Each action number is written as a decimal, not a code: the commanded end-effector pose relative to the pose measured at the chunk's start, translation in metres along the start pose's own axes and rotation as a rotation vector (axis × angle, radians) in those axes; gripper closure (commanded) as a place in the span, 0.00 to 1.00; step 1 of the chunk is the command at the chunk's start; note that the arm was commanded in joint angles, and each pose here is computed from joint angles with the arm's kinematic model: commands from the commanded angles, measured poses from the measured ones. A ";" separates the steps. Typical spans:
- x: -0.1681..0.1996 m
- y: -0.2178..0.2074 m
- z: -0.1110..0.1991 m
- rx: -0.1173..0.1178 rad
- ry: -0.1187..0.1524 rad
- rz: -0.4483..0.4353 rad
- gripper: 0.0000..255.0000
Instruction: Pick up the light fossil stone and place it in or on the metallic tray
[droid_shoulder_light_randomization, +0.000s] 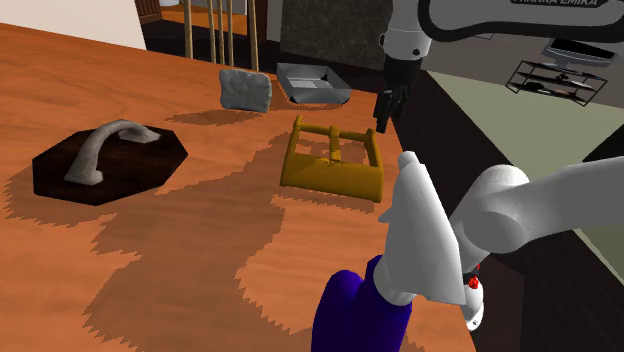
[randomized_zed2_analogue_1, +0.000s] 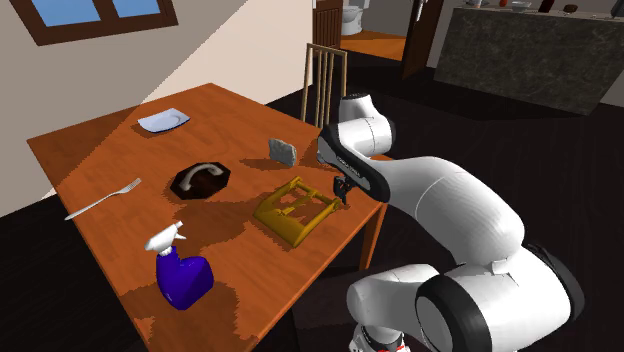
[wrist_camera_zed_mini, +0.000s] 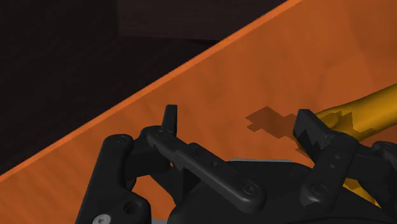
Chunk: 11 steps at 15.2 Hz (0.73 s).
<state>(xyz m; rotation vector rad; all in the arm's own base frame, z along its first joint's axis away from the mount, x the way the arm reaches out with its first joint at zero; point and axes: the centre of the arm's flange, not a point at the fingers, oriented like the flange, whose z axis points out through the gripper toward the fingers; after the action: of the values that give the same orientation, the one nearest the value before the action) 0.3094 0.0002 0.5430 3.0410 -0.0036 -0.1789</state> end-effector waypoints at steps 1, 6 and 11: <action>0.000 0.000 0.000 0.000 0.000 0.000 0.00; 0.058 -0.013 -0.018 0.008 0.023 -0.128 0.00; 0.114 -0.033 -0.037 0.015 0.046 -0.255 0.00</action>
<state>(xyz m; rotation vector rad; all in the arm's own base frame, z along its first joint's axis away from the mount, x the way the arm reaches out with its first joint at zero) 0.4173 0.0291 0.5631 3.0513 0.3471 -0.1334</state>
